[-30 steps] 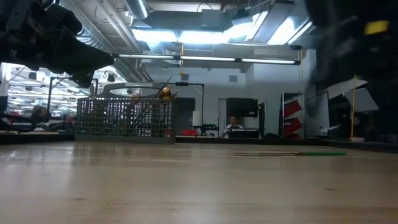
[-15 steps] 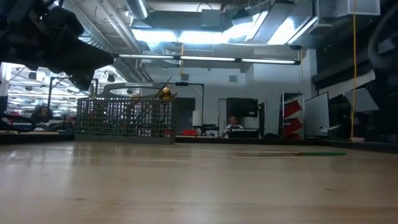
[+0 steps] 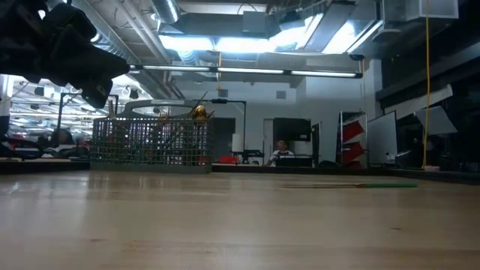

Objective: Sort silverware
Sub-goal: Put the green spoon into the gray silverware basket

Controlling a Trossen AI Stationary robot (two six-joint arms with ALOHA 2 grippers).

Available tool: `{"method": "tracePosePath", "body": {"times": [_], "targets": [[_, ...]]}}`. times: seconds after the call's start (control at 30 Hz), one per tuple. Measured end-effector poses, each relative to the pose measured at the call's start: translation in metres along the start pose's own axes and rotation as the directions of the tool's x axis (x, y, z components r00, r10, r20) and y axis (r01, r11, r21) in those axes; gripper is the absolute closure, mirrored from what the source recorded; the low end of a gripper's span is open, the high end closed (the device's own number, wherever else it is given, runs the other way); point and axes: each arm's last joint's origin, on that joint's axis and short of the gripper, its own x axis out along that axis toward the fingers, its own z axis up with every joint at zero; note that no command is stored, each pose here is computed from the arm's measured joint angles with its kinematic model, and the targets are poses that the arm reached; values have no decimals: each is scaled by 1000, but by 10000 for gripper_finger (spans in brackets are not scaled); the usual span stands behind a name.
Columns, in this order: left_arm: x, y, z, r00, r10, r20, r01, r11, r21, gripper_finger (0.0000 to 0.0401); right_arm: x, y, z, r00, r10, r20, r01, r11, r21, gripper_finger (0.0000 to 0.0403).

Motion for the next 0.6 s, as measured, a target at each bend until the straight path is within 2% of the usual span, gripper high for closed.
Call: {"method": "tracePosePath", "body": {"times": [0.1, 0.23, 0.4, 0.6], "targets": [[0, -1, 0, 1000, -6, -3, 6, 1000, 2, 368, 7, -6, -9, 999, -40, 17, 38, 995, 94, 299], [0, -1, 0, 1000, -7, -2, 7, 1000, 2, 368, 19, -17, -19, 988, -154, 12, 145, 954, 262, 299], [0, -1, 0, 1000, -8, 4, 8, 1000, 0, 368, 26, -25, -16, 964, -260, 61, 229, 922, 313, 299], [0, -1, 0, 1000, -8, 3, 8, 1000, -2, 368, 33, -26, -16, 955, -285, 83, 246, 916, 316, 299]]}}
